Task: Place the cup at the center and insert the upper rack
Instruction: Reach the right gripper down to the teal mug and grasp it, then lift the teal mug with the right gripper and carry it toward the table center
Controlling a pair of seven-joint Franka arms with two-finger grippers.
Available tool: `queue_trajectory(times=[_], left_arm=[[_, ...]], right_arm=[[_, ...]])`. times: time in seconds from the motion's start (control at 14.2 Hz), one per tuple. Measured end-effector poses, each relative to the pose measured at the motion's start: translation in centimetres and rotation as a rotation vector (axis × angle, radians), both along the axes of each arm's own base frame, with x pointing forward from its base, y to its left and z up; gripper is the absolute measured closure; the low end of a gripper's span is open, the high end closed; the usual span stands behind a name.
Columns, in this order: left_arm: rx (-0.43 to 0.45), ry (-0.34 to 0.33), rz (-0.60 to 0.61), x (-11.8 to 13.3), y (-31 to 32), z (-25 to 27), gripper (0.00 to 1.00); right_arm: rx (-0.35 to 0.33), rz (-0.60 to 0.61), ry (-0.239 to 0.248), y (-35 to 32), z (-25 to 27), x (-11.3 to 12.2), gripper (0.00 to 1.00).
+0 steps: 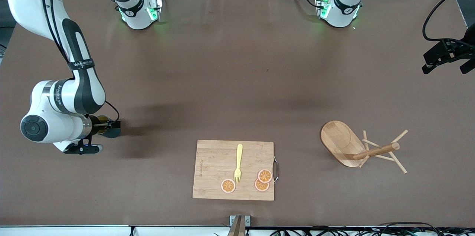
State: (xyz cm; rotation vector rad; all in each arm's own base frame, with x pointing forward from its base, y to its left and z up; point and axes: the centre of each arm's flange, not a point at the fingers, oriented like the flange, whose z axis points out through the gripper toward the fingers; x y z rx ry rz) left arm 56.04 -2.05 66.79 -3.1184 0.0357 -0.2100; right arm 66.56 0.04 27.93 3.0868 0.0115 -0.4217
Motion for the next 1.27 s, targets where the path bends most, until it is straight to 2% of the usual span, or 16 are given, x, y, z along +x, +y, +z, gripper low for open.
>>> queue_trajectory(times=[0.14,0.35,0.42,0.56,0.63,0.7,0.84,1.05,1.27], left_arm=[[0.0,0.0,0.0,0.0,0.0,0.0,0.0],[0.0,0.0,0.0,0.0,0.0,0.0,0.0],[0.0,0.0,0.0,0.0,0.0,0.0,0.0],[0.0,0.0,0.0,0.0,0.0,0.0,0.0],[0.0,0.0,0.0,0.0,0.0,0.0,0.0],[0.0,0.0,0.0,0.0,0.0,0.0,0.0],[0.0,0.0,0.0,0.0,0.0,0.0,0.0],[0.0,0.0,0.0,0.0,0.0,0.0,0.0],[0.0,0.0,0.0,0.0,0.0,0.0,0.0]], right_arm=[[-0.001,0.0,-0.005,0.0,-1.1,0.2,0.02],[-0.001,0.0,0.012,0.0,-2.7,0.1,0.05],[-0.002,0.0,0.017,-0.1,-3.0,0.0,0.11],[-0.002,0.0,0.03,-0.1,-3.6,-0.2,0.32],[-0.002,0.0,0.036,-0.1,-3.9,-0.4,0.33],[-0.002,-0.001,0.041,-0.1,-4.0,-0.5,0.41],[-0.002,-0.001,0.054,-0.1,-4.1,-0.7,0.65],[-0.001,0.001,0.055,0.1,-4.0,-0.7,0.95],[0.003,0.008,0.035,0.6,-3.2,-0.1,0.96]])
